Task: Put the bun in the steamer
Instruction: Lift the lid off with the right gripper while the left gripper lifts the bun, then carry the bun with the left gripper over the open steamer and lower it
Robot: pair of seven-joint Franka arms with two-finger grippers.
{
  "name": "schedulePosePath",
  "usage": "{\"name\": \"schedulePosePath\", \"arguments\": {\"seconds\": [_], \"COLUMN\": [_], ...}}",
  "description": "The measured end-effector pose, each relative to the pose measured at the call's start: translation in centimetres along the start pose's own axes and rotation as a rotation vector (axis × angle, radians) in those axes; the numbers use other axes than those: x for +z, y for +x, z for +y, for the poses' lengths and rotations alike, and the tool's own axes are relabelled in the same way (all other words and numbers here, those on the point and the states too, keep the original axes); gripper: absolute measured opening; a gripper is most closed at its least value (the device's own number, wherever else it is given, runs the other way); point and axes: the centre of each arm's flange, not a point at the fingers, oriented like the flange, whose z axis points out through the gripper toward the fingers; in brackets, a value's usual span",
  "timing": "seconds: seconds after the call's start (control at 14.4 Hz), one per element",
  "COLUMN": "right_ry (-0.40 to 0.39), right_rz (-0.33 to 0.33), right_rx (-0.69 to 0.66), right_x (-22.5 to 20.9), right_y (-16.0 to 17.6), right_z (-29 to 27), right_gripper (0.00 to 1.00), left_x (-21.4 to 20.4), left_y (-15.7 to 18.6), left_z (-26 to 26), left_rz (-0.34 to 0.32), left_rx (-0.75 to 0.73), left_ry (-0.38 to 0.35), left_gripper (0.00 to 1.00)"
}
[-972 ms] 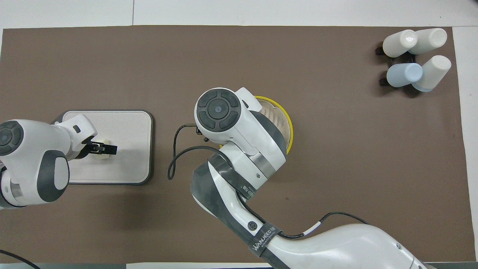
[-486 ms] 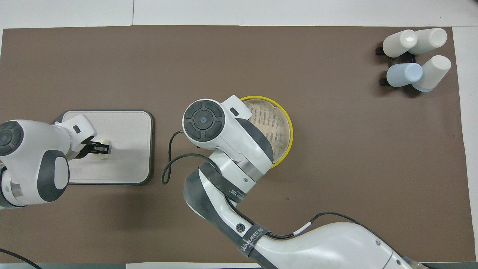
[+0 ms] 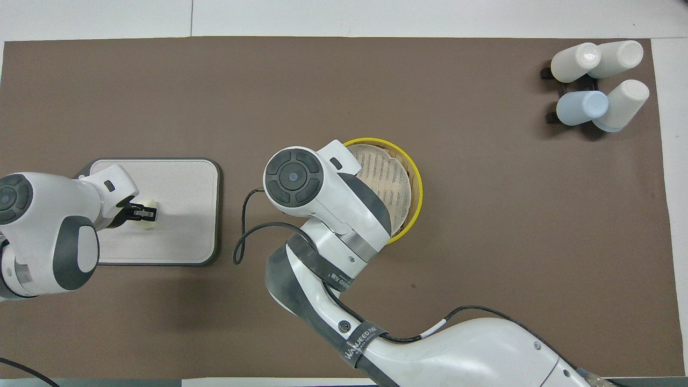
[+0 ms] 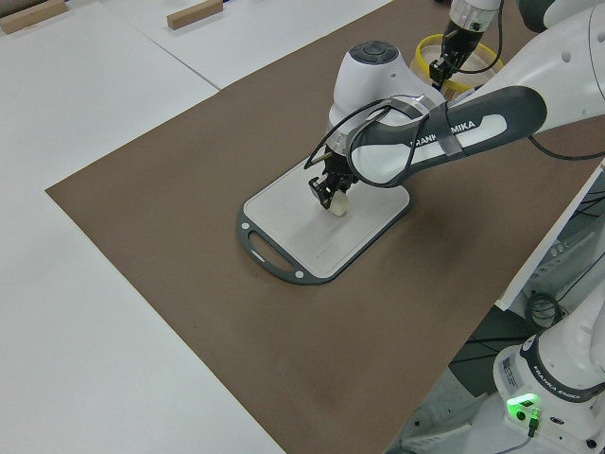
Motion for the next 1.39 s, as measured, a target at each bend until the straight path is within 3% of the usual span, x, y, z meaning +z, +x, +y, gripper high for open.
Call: {"name": "schedulePosePath", "arguments": {"seconds": [0.28,0.49,0.69,0.9,1.04,1.39], "right_ry": [-0.034,-0.037,-0.034,-0.032,-0.036,-0.041], "right_rz": [-0.003,0.014,0.000,-0.046,-0.058,-0.084], "right_rx": [-0.020,-0.163,-0.270,-0.305,-0.298,-0.313], "right_x": [-3.8,-8.6,-10.7,-10.1,-9.9,-8.7], "right_y": [3.1,8.0,11.6,13.1,13.4,14.4], "right_z": [3.4,11.3,19.0,23.1,24.3,27.7], "right_gripper": [0.09,0.09,0.09,0.09,0.09,0.09], "left_x": [-0.1,-0.9,-5.2,-12.5,-16.0,-16.0], "left_y": [0.0,0.6,3.5,7.7,10.4,11.2], "left_z": [-0.1,0.1,2.6,9.6,16.2,33.6], "left_rz": [0.001,-0.012,-0.060,-0.087,-0.062,0.028], "left_rx": [-0.010,-0.038,-0.114,-0.224,-0.298,-0.320], "left_ry": [0.000,-0.010,-0.048,-0.064,-0.069,-0.117], "left_gripper": [0.31,0.30,0.30,0.30,0.30,0.30]}}
